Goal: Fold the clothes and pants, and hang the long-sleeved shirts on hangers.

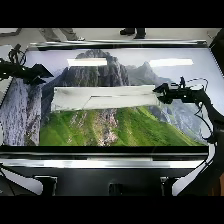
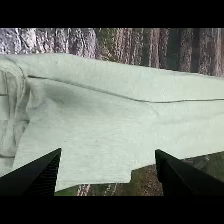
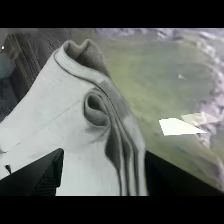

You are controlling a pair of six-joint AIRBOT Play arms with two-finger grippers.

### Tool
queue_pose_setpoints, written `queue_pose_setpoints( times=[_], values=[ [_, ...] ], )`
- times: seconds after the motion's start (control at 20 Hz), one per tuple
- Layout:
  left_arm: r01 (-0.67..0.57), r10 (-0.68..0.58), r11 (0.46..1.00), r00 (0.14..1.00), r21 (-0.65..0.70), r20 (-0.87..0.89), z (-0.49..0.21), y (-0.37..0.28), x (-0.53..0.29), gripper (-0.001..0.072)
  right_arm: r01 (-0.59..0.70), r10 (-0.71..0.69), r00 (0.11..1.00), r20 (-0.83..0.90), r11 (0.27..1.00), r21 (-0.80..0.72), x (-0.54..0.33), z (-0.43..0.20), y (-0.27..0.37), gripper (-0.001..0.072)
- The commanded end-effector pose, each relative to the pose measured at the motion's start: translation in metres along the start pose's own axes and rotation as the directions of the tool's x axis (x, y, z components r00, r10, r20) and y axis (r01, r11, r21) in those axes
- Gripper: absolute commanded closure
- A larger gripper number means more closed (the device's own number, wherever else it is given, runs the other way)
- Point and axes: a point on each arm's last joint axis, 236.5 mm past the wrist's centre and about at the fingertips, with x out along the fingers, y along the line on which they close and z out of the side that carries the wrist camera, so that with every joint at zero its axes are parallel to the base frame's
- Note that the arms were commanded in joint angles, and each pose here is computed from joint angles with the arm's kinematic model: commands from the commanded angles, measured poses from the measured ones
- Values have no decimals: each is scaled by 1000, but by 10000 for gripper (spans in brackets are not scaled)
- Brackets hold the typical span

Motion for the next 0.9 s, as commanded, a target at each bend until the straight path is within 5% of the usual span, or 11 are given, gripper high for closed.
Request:
queue_pose_setpoints(
  times=[0.0,0.2,0.25,0.35,0.45,0.55,0.6,0.85],
  values=[
    [7,-7,1000,1000,9,-21,-6,-10,2,25,22,-23,1000,-13,999,-30,21,-11,5,173],
    [14,-14,1000,999,24,-32,-9,-20,7,26,86,-86,996,3,996,-39,41,-19,9,303],
    [16,-15,1000,999,27,-34,-9,-21,8,26,85,-85,996,6,995,-44,44,-20,11,370],
    [18,-17,999,999,34,-38,-11,-25,10,35,85,-84,996,22,995,-50,45,-17,14,636],
    [22,-20,999,999,41,-44,-12,-30,12,76,81,-80,997,24,995,-61,42,-17,18,682],
    [27,-25,998,998,50,-52,-15,-36,18,412,72,-69,997,27,993,-90,31,-18,32,682],
    [31,-28,999,998,37,-60,-17,-40,23,681,62,-59,998,28,992,-109,22,-20,43,682],
    [54,-61,997,990,-53,-131,-40,-87,87,689,53,-37,996,77,976,-213,-44,-29,108,683]
  ],
)
